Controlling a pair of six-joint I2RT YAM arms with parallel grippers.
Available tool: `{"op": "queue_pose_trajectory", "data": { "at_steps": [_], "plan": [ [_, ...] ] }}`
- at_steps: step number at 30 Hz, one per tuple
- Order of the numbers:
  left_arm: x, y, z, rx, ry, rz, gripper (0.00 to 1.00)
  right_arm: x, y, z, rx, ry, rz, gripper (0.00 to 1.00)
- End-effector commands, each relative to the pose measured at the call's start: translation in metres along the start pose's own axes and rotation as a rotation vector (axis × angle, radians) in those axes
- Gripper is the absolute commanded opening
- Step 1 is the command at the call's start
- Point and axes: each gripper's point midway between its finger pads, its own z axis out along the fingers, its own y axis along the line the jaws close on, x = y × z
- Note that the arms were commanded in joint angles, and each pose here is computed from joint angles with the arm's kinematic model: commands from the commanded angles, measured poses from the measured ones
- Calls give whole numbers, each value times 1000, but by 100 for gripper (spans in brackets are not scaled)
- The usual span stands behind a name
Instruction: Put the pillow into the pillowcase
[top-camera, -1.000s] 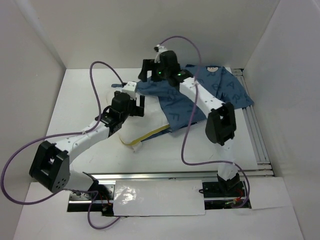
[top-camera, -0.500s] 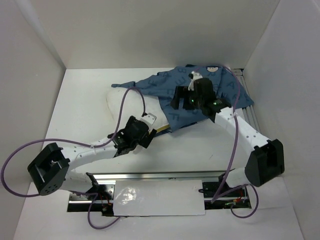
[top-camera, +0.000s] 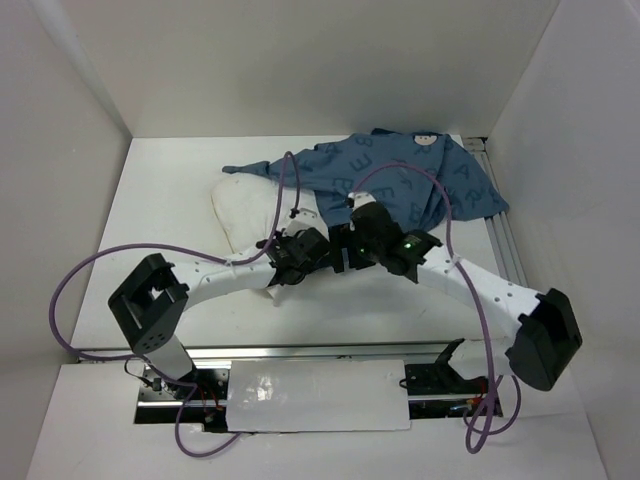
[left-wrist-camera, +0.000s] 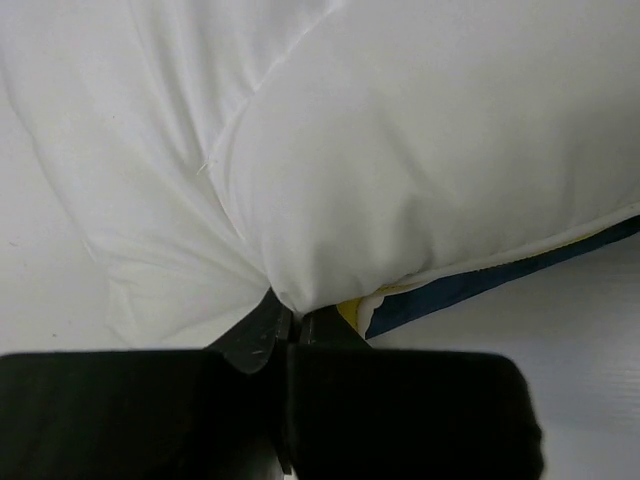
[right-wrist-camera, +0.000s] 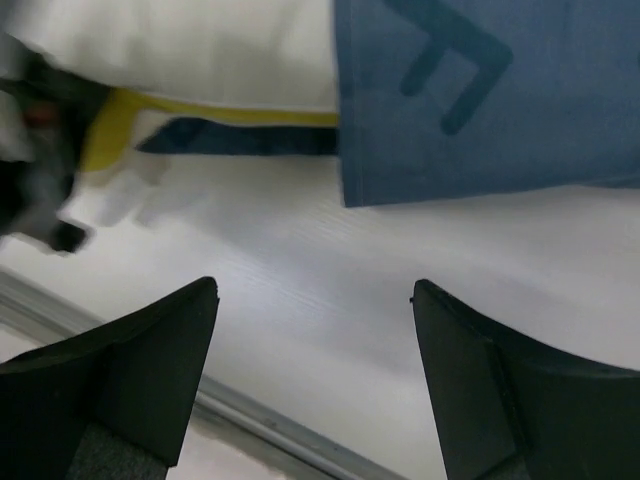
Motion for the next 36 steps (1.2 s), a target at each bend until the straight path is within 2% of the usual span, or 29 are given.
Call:
{"op": "queue_pose_trajectory", "data": {
  "at_steps": [1, 4, 8, 12, 16, 18, 19, 20, 21, 22, 23, 26, 27, 30, 31, 33, 34, 36],
  "plan": [
    [-17, -1, -15, 31, -3, -101, 0, 18, -22, 14, 216, 48, -24, 86],
    [-32, -15, -32, 159, -19, -152, 0, 19, -25, 25, 305, 43, -17, 84],
    [-52, -27, -54, 320, -75, -195, 0, 3, -29, 30, 367, -45, 18, 82],
    [-61, -27, -70, 417, -153, -197, 0, -15, -34, 38, 373, -119, 54, 75],
    [-64, -19, -83, 454, -194, -203, 0, -22, -56, 45, 425, -115, 91, 69],
    [-63, -18, -86, 465, -200, -194, 0, -31, -66, 43, 466, -125, 103, 61],
    [-68, -16, -89, 472, -218, -208, 0, -33, -71, 39, 499, -128, 97, 50],
    [-67, -18, -89, 482, -223, -195, 0, -37, -69, 38, 494, -139, 101, 29],
    [-69, -21, -91, 500, -226, -197, 0, -40, -68, 35, 491, -143, 87, 17],
    [-67, -22, -89, 500, -226, -197, 0, -39, -63, 34, 456, -132, 75, 4],
    [-71, -24, -91, 515, -238, -206, 0, -46, -55, 34, 411, -149, 65, 0],
    [-79, -35, -88, 526, -225, -210, 0, -50, -14, 29, 203, -136, -6, 0],
    [-81, -40, -86, 519, -198, -209, 0, -47, 13, 26, 63, -100, -60, 0],
    [-94, -49, -85, 521, -175, -256, 0, -45, 68, 10, -210, -57, -170, 0],
    [-108, -48, -90, 519, -190, -291, 0, -39, 96, -2, -364, -19, -200, 0],
    [-121, -48, -90, 517, -196, -313, 0, -44, 134, -23, -556, -30, -263, 0],
    [-134, -47, -98, 531, -207, -367, 0, -41, 156, -41, -714, -23, -323, 0],
    [-146, -43, -104, 541, -213, -403, 0, -45, 176, -68, -871, -60, -364, 0]
  ]
}}
